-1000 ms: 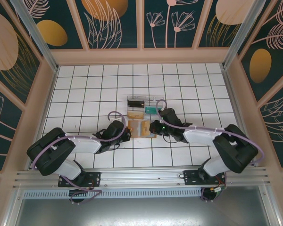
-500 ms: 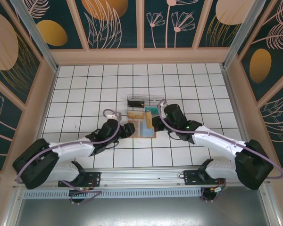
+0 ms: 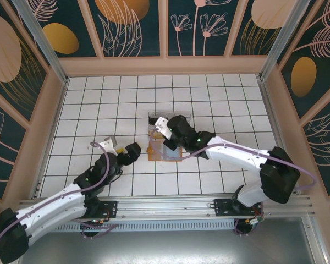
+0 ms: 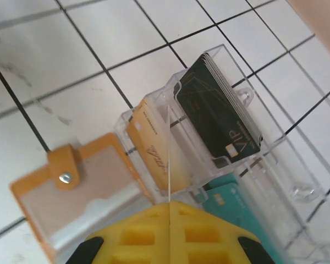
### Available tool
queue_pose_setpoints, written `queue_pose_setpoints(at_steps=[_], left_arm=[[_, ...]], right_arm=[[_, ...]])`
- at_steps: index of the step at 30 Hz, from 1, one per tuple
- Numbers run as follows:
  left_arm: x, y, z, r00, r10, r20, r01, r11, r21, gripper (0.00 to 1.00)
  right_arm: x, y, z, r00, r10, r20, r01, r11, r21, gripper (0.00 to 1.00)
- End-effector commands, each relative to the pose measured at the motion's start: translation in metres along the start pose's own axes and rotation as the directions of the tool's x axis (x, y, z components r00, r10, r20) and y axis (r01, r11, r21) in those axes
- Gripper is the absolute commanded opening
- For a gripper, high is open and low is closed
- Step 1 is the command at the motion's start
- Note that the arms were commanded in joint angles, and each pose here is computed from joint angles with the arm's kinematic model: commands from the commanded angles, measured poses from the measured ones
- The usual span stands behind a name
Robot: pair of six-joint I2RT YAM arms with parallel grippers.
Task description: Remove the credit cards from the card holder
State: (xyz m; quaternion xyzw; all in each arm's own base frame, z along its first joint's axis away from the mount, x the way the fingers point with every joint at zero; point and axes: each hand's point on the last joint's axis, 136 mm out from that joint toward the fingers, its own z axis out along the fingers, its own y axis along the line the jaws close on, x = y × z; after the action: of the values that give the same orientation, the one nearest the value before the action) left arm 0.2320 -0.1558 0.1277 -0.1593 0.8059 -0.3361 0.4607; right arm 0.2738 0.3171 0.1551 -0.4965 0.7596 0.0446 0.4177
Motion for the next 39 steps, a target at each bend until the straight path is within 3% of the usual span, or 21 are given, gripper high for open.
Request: queue_pose_setpoints(at_steps=[1, 6, 16, 39], left_arm=[[0.0, 0.025, -0.007, 1.0, 0.002, 0.031, 0.0, 0.997, -0.071, 0.99], [-0.004, 0.034, -0.016, 0.998, 0.003, 0.057, 0.002, 0.996, -0.09, 0.99], [-0.005, 0.043, -0.026, 0.997, -0.012, 0.08, 0.02, 0.995, -0.095, 0.99], [-0.001, 0.048, -0.026, 0.998, -0.009, 0.067, 0.016, 0.994, -0.106, 0.99]], right_arm=[[-0.004, 0.001, 0.003, 0.97, -0.239, -0.05, 0.24, 0.971, 0.02, 0.0], [-0.019, -0.001, 0.008, 0.942, -0.331, -0.046, 0.332, 0.943, 0.018, 0.0], [-0.016, 0.004, 0.026, 0.84, -0.537, -0.079, 0.536, 0.843, -0.036, 0.0], [0.013, 0.011, 0.064, 0.846, -0.514, -0.142, 0.499, 0.857, -0.128, 0.0]])
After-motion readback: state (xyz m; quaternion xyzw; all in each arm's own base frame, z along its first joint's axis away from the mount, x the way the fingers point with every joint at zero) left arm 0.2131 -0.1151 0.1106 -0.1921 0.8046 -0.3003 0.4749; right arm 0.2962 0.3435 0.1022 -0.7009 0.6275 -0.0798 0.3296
